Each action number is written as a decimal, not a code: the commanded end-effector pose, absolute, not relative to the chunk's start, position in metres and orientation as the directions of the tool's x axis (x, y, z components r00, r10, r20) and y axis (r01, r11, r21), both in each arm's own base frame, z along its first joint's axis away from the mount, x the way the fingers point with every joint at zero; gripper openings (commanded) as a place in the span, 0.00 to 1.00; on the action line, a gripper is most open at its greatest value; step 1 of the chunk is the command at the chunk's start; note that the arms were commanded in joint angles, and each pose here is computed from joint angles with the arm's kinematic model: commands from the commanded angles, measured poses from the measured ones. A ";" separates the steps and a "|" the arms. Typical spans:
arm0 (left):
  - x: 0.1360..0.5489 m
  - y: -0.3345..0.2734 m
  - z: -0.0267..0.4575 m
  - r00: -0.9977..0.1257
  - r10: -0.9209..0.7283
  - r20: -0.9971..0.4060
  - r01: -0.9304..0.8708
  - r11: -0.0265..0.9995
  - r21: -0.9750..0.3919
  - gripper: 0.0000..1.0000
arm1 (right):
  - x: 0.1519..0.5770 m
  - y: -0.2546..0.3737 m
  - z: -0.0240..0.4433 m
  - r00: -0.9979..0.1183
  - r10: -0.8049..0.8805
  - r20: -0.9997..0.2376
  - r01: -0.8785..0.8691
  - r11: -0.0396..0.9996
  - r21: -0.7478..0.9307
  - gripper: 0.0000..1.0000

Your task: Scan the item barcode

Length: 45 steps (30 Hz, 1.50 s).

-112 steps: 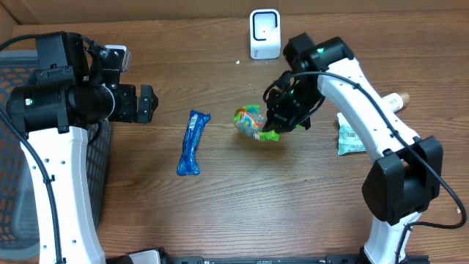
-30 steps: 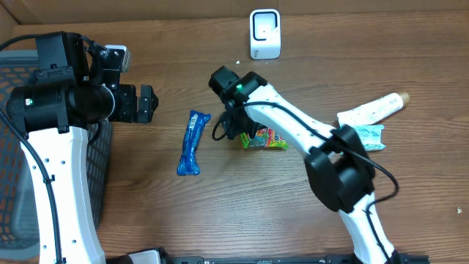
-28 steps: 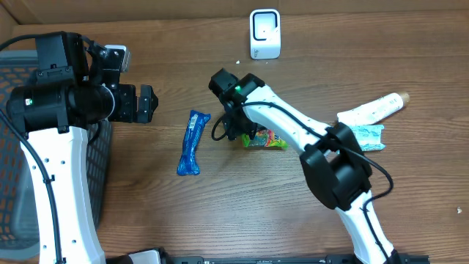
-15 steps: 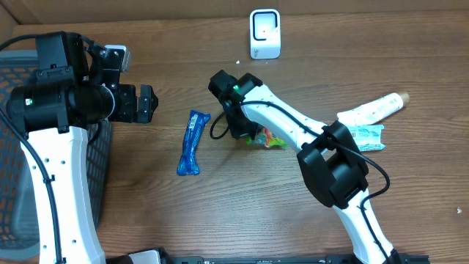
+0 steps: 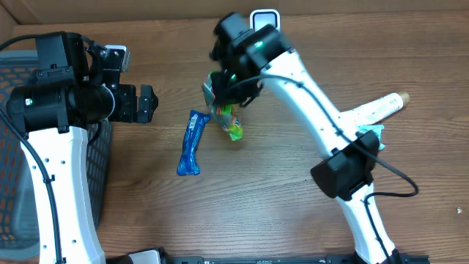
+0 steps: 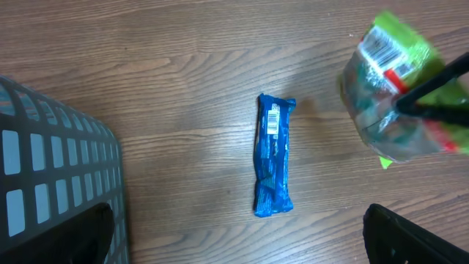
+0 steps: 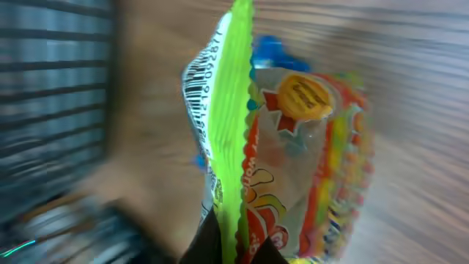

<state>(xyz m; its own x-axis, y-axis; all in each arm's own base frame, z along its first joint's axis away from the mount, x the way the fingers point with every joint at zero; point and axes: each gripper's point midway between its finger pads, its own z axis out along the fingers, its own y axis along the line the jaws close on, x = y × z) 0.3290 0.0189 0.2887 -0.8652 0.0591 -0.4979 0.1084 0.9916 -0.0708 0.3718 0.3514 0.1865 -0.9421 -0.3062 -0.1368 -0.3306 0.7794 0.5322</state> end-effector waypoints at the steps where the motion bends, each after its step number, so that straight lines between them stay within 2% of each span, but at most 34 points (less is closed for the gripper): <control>1: 0.331 0.018 0.290 -0.861 0.063 -0.504 0.116 0.990 -0.074 1.00 | 0.368 0.356 0.224 -0.942 -0.326 -0.080 -0.246 0.508 0.826 0.04; 8: 0.331 0.018 0.290 -0.861 0.063 -0.504 0.116 0.990 -0.074 1.00 | 0.400 0.332 0.155 -0.977 -0.199 0.071 -0.043 0.516 0.855 0.04; 10: 0.331 0.018 0.290 -0.861 0.063 -0.504 0.116 0.990 -0.074 1.00 | 0.405 0.325 0.134 -0.980 -0.180 0.083 -0.024 0.523 0.852 0.04; 13: 0.331 0.018 0.290 -0.861 0.063 -0.504 0.116 0.990 -0.074 1.00 | 0.411 0.304 0.100 -0.986 -0.128 0.104 0.009 0.589 0.808 0.04; 19: 0.331 0.018 0.290 -0.861 0.063 -0.504 0.117 0.990 -0.074 1.00 | 0.436 0.225 0.050 -0.998 0.025 0.051 0.047 0.867 0.496 0.04; 23: 0.331 0.018 0.290 -0.861 0.063 -0.504 0.117 0.990 -0.074 1.00 | 0.446 0.168 0.032 -0.995 0.096 0.005 0.094 0.963 0.254 0.04; 25: 0.331 0.018 0.290 -0.861 0.063 -0.504 0.116 0.990 -0.074 1.00 | 0.449 0.143 0.028 -0.993 0.113 -0.023 0.109 0.984 0.137 0.15; 29: 0.331 0.018 0.290 -0.861 0.063 -0.504 0.116 0.990 -0.074 1.00 | 0.455 0.125 0.032 -0.991 0.114 -0.064 0.112 0.993 0.034 0.50; 32: 0.331 0.018 0.290 -0.861 0.063 -0.504 0.116 0.990 -0.074 1.00 | 0.461 0.127 0.053 -0.993 0.086 -0.084 0.083 0.996 0.045 0.63; 34: 0.331 0.018 0.290 -0.861 0.063 -0.504 0.116 0.990 -0.074 1.00 | 0.466 0.131 0.079 -0.992 0.063 -0.107 0.056 0.996 0.065 0.65; 37: 0.331 0.018 0.290 -0.861 0.063 -0.504 0.116 0.990 -0.074 1.00 | 0.468 0.146 0.114 -0.992 0.026 -0.125 0.007 0.989 0.149 0.64; 38: 0.331 0.018 0.290 -0.861 0.063 -0.504 0.116 0.990 -0.074 1.00 | 0.467 0.153 0.125 -0.991 0.009 -0.130 -0.016 0.982 0.189 0.60; 39: 0.331 0.018 0.290 -0.861 0.063 -0.504 0.116 0.990 -0.074 1.00 | 0.466 0.157 0.132 -0.991 0.008 -0.131 -0.021 0.976 0.217 0.53; 42: 0.331 0.018 0.290 -0.861 0.063 -0.504 0.116 0.990 -0.074 1.00 | 0.463 0.164 0.136 -0.993 0.010 -0.119 -0.021 0.967 0.255 0.11; 43: 0.331 0.018 0.290 -0.861 0.063 -0.504 0.116 0.990 -0.074 1.00 | 0.463 0.164 0.131 -0.994 0.014 -0.109 -0.015 0.967 0.254 0.05; 45: 0.331 0.018 0.290 -0.861 0.063 -0.504 0.116 0.990 -0.074 1.00 | 0.461 0.167 0.122 -0.996 0.010 -0.089 -0.014 0.964 0.266 0.04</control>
<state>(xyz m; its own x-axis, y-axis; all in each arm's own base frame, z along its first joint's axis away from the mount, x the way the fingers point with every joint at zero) 0.3290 0.0189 0.2887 -0.8653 0.0587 -0.4979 0.1081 0.9916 -0.0710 0.4654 0.1573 0.1251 -0.9936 0.0281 -0.1091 0.0035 0.9757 0.2190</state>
